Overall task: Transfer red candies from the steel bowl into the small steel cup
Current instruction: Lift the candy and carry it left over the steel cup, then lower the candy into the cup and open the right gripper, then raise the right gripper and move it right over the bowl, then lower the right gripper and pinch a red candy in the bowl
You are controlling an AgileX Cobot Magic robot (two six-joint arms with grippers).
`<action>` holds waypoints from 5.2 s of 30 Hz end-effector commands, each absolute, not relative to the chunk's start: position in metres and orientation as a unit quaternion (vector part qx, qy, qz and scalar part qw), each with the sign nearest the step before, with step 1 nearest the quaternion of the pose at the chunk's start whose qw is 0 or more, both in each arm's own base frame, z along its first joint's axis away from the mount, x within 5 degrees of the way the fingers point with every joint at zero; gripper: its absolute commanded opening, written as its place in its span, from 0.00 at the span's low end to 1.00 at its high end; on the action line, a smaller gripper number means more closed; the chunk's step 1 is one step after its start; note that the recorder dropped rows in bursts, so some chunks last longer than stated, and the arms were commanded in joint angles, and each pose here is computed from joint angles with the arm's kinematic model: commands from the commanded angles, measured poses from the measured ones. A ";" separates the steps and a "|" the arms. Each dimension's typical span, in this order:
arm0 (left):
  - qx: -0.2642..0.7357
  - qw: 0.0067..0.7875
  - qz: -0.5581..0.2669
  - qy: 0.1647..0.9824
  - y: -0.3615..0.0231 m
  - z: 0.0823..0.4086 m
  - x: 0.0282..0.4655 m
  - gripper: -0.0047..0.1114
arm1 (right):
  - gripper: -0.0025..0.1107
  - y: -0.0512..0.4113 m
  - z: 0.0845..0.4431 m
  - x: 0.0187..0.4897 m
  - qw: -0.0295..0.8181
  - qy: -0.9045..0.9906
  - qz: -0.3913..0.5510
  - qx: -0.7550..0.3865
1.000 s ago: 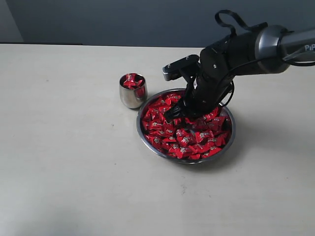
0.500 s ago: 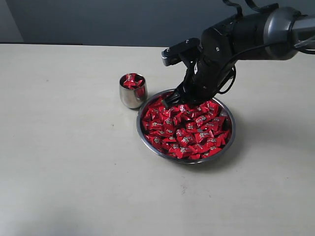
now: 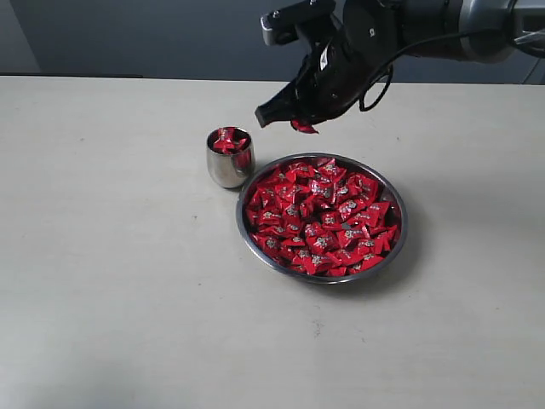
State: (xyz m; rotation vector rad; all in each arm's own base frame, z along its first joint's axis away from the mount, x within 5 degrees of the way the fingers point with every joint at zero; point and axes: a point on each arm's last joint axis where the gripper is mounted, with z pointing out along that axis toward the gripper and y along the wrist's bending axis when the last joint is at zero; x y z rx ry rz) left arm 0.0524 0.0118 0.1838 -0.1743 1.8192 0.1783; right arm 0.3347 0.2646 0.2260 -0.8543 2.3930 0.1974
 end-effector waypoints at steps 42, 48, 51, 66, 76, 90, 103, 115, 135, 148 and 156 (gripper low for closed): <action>-0.075 0.612 0.073 0.784 0.011 0.183 0.053 0.04 | 0.01 0.347 0.164 0.361 0.285 0.897 0.154 -0.302; -0.075 0.612 0.073 0.784 0.011 0.183 0.053 0.04 | 0.01 0.347 0.165 0.362 0.291 0.895 0.155 -0.302; -0.075 0.612 0.073 0.784 0.011 0.183 0.053 0.04 | 0.01 0.347 0.164 0.362 0.290 0.895 0.155 -0.302; -0.075 0.612 0.073 0.784 0.011 0.183 0.053 0.04 | 0.32 0.346 0.167 0.360 0.284 0.893 0.149 -0.317; -0.075 0.612 0.073 0.784 0.011 0.183 0.053 0.04 | 0.32 0.342 0.210 0.356 0.324 0.877 0.165 -0.314; -0.075 0.612 0.073 0.784 0.011 0.183 0.053 0.04 | 0.01 0.308 0.260 0.362 0.369 0.870 0.127 -0.302; -0.075 0.612 0.073 0.784 0.011 0.183 0.053 0.04 | 0.02 0.173 0.250 0.337 0.399 0.892 0.109 -0.179; -0.075 0.612 0.073 0.784 0.011 0.183 0.053 0.04 | 0.02 0.175 0.210 0.337 0.340 0.918 0.097 -0.181; -0.075 0.612 0.073 0.784 0.011 0.183 0.053 0.04 | 0.02 0.215 0.180 0.352 0.262 0.938 0.104 -0.203; -0.075 0.612 0.073 0.784 0.011 0.183 0.053 0.04 | 0.34 0.234 0.170 0.377 0.181 0.953 0.079 -0.231; -0.075 0.612 0.073 0.784 0.011 0.183 0.053 0.04 | 0.33 0.234 0.158 0.378 0.168 0.955 0.070 -0.236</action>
